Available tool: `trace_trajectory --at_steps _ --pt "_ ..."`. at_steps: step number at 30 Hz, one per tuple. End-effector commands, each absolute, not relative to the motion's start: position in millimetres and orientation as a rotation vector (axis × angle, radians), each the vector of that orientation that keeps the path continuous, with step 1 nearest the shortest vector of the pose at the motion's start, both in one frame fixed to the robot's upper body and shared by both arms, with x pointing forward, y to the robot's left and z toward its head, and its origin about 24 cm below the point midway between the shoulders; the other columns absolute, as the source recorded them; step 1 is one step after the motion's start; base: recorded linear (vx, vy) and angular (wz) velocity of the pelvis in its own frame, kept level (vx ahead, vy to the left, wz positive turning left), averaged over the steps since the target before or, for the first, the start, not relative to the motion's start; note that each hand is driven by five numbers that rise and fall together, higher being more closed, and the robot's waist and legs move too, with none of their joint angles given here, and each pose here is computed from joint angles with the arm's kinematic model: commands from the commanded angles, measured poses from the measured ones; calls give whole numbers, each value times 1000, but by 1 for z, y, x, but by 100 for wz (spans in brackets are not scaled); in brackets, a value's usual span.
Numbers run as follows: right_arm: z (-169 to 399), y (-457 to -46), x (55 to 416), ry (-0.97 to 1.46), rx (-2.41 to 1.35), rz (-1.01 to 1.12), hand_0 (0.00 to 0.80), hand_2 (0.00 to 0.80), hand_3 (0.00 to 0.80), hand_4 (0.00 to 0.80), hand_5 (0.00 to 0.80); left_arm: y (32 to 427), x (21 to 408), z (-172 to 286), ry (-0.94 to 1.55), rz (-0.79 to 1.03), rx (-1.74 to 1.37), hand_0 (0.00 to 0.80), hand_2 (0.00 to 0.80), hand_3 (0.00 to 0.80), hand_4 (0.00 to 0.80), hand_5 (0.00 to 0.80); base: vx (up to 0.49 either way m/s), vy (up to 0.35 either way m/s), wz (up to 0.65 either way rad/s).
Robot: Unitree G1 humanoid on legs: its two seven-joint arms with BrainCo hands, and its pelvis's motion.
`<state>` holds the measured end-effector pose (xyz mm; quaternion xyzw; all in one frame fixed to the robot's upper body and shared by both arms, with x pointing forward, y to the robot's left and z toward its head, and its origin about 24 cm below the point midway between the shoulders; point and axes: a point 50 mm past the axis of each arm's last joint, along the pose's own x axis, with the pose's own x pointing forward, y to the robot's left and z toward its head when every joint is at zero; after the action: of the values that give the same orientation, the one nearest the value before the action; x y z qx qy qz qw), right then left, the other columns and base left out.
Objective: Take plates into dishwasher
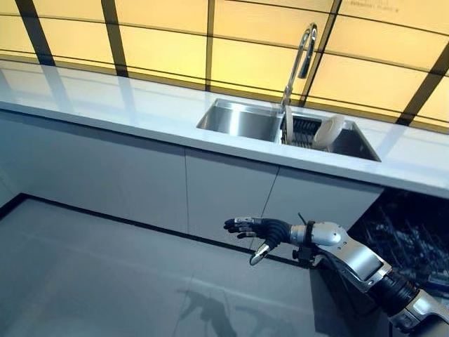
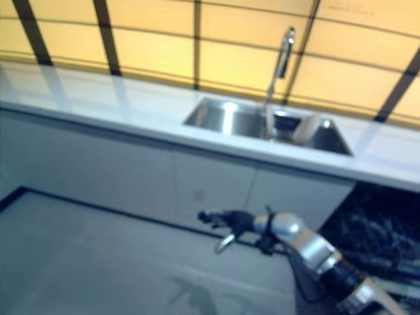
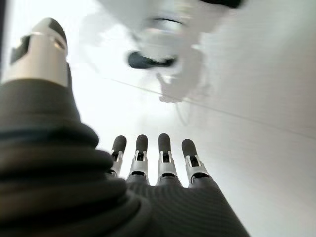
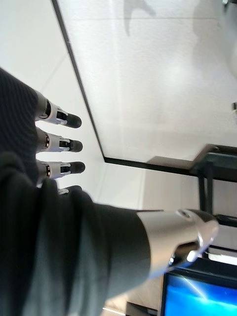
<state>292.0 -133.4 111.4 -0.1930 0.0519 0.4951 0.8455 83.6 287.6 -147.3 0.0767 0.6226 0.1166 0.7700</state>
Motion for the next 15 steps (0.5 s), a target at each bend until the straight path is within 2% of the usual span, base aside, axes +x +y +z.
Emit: trace_trajectory --at_steps 1,7,15 --pt "138 -141 303 -31 -310 959 0 0 0 0 0 292 58 -151 1446 222 241 0 0 0 0 0 146 78 0" --pt "166 -169 315 -154 -209 789 0 0 0 0 0 298 51 -150 1468 235 266 0 0 0 0 0 124 73 -3" --pt "208 -231 340 -304 -155 421 0 0 0 0 0 301 53 -148 1481 241 278 0 0 0 0 0 89 55 3"
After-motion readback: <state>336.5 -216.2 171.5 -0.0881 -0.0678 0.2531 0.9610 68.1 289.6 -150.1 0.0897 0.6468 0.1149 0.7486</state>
